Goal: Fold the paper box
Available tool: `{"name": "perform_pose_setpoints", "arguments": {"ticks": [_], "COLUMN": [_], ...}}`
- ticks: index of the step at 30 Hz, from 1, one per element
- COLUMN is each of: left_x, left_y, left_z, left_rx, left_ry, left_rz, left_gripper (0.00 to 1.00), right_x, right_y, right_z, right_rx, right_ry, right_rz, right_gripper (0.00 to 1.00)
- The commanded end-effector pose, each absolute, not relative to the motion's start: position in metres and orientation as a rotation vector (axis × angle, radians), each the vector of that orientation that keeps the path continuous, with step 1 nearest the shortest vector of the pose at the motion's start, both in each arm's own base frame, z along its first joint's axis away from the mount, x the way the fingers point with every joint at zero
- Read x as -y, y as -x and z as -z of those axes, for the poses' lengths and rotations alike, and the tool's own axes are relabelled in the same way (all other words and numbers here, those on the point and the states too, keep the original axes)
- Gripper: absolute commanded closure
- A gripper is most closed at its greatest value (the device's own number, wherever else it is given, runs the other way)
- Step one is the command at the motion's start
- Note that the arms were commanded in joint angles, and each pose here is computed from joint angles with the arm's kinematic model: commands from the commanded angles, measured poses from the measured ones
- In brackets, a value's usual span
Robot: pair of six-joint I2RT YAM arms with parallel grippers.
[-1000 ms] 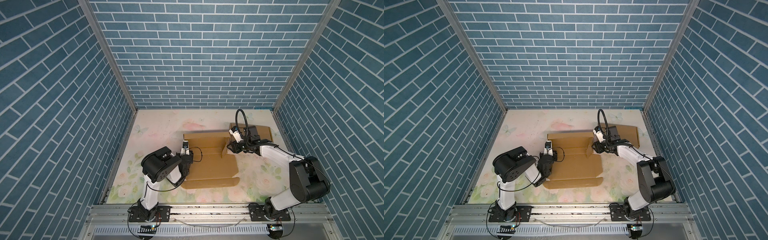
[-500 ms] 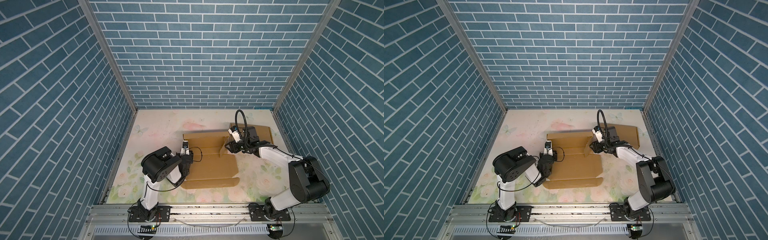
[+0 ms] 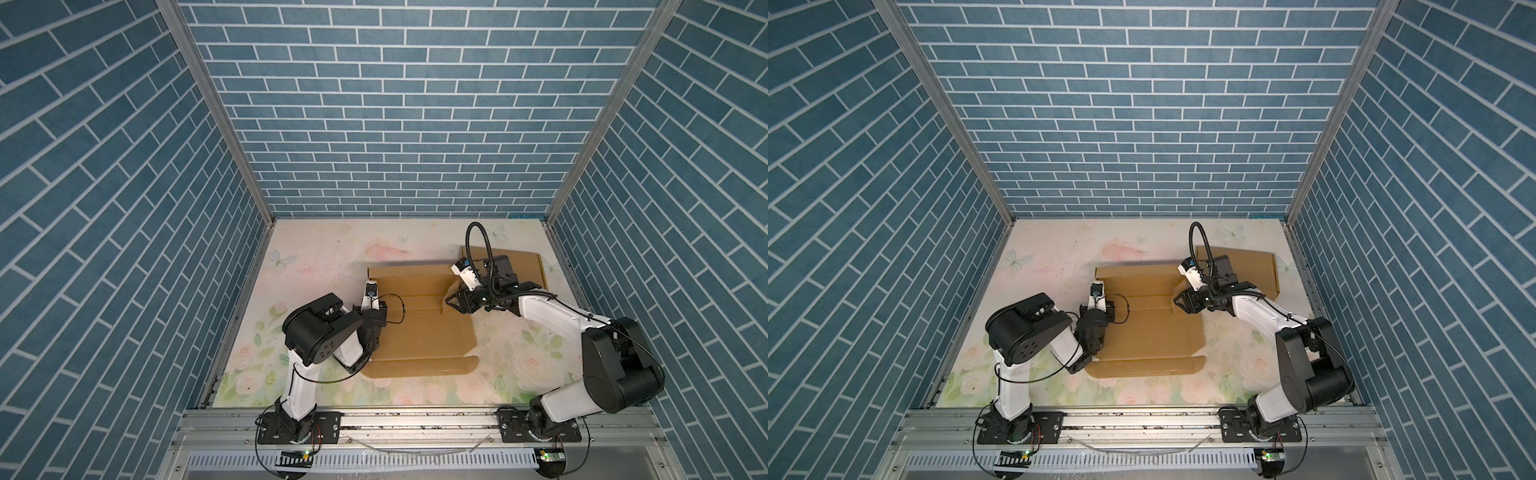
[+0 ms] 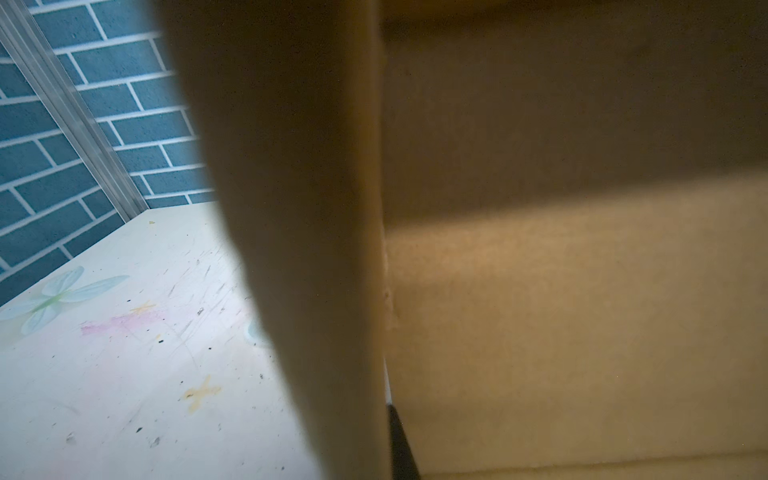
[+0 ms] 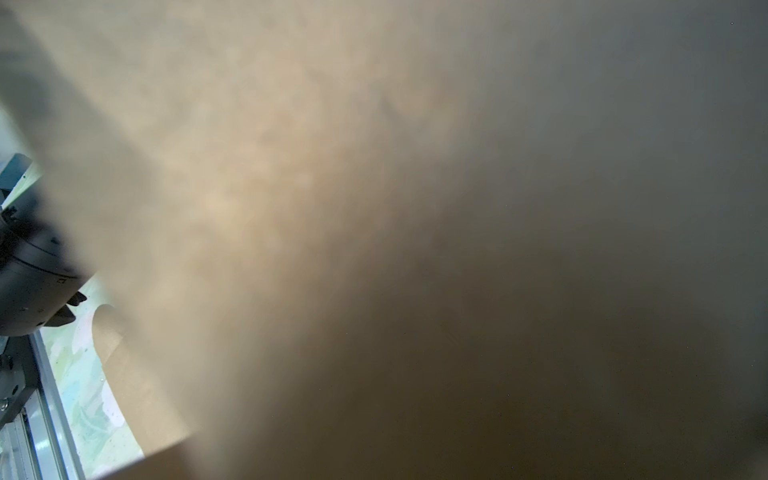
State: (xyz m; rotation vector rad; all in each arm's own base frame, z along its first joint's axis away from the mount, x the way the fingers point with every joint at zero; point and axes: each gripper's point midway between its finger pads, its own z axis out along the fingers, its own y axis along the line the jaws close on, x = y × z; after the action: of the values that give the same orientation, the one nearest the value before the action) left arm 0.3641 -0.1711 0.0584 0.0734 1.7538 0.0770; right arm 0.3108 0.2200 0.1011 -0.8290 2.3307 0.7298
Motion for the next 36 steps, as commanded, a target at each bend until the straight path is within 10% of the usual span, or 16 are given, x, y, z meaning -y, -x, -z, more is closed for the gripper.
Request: {"name": "perform_pose_setpoints", "arguments": {"ticks": [1,11,18,27,36], "left_x": [0.158,0.158,0.159,0.158,0.159], "left_y": [-0.329,-0.328,-0.329,-0.328,-0.329], "left_z": [0.029,0.029,0.028,0.026,0.022], "left_rx": [-2.034,-2.037,-2.037,-2.040,-2.032], "left_ry": [-0.366,-0.367,-0.366,-0.358,-0.350], "left_rz": [-0.240,-0.241,-0.236,-0.231,-0.223], "left_gripper": [1.00,1.00,1.00,1.00,1.00], "right_x": [-0.219,-0.204,-0.178,-0.175,-0.167], "right_y": [-0.323,-0.379,-0.408,-0.421,-0.420], "right_z": [-0.114,-0.122,-0.106,-0.096,-0.088], "right_rx": [-2.271,-2.114,-2.072,-2.020,-2.025], "right_ry": [0.863,0.630,0.390,0.238,0.178], "right_rz": [-0.651,-0.422,-0.212,0.026,0.167], "right_gripper": [0.44,0.43,0.70,0.74,1.00]}}
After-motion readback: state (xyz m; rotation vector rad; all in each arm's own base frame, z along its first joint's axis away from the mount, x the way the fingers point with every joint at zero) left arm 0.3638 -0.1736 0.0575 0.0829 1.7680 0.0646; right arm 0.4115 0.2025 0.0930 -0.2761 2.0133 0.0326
